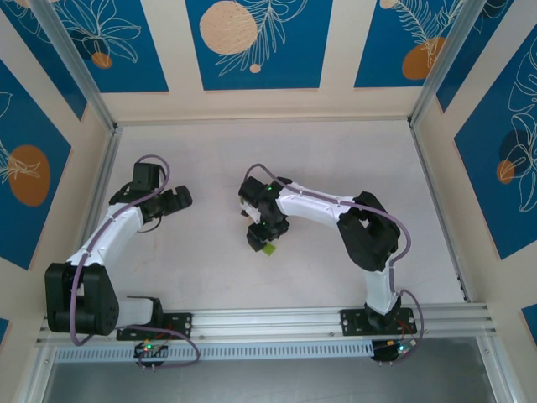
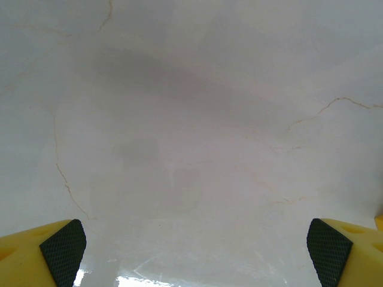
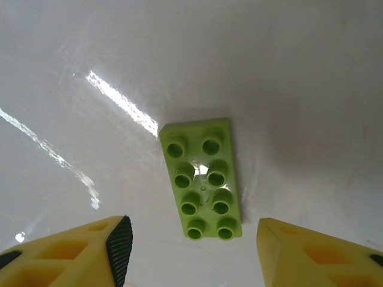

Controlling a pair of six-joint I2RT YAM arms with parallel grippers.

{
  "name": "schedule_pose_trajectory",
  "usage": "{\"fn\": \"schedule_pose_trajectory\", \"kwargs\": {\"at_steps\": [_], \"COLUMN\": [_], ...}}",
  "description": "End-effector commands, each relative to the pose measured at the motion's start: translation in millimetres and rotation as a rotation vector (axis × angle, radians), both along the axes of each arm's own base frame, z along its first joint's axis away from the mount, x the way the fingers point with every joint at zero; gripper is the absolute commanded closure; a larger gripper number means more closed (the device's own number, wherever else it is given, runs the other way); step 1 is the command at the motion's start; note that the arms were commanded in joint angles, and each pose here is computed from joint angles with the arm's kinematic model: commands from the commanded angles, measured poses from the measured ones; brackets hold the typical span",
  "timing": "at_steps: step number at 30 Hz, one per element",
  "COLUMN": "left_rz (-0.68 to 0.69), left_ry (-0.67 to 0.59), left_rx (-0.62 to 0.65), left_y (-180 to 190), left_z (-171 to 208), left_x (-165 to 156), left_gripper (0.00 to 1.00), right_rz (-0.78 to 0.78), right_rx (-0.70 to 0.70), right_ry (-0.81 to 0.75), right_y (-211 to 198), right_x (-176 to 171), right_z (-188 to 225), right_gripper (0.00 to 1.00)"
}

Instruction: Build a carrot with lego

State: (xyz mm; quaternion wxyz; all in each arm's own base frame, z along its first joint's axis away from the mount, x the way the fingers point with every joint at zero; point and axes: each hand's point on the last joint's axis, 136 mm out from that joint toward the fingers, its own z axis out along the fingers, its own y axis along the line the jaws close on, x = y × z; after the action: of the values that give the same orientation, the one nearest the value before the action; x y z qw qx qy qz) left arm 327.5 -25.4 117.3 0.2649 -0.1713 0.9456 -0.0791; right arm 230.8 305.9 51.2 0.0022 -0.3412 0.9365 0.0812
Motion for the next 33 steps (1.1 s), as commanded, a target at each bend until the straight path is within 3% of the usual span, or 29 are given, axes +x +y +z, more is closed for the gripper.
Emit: {"fn": "schedule_pose_trajectory", "kwargs": {"at_steps": [1, 14, 22, 27, 33], "left_rz": [0.007, 0.007, 0.006, 0.008, 0.006], "left_ry": [0.003, 0.005, 0.009, 0.009, 0.013], "left_rx": [-0.001, 0.0, 0.0, 0.005, 0.004], "left_y": [5, 5, 5, 5, 5], "left_z": [5, 4, 3, 3, 2], "left_x": [1, 1, 1, 2, 3], "left_gripper": [0.03, 0.03, 0.02, 0.03, 0.03], "right_rz": [-0.019, -0.01, -0.044, -0.043, -0.046], "right_rx": [-0.003, -0.06, -0.04, -0.033, -0.042], "right_ry": [-0.035, -0.087, -0.09, -0.09, -0.067], "right_y": [-4, -32, -38, -35, -38], "right_x": [11, 56, 83, 92, 98], "right_z": [7, 6, -1, -3, -16], "right_gripper": [0.42, 0.42, 0.37, 0.31, 0.32]}}
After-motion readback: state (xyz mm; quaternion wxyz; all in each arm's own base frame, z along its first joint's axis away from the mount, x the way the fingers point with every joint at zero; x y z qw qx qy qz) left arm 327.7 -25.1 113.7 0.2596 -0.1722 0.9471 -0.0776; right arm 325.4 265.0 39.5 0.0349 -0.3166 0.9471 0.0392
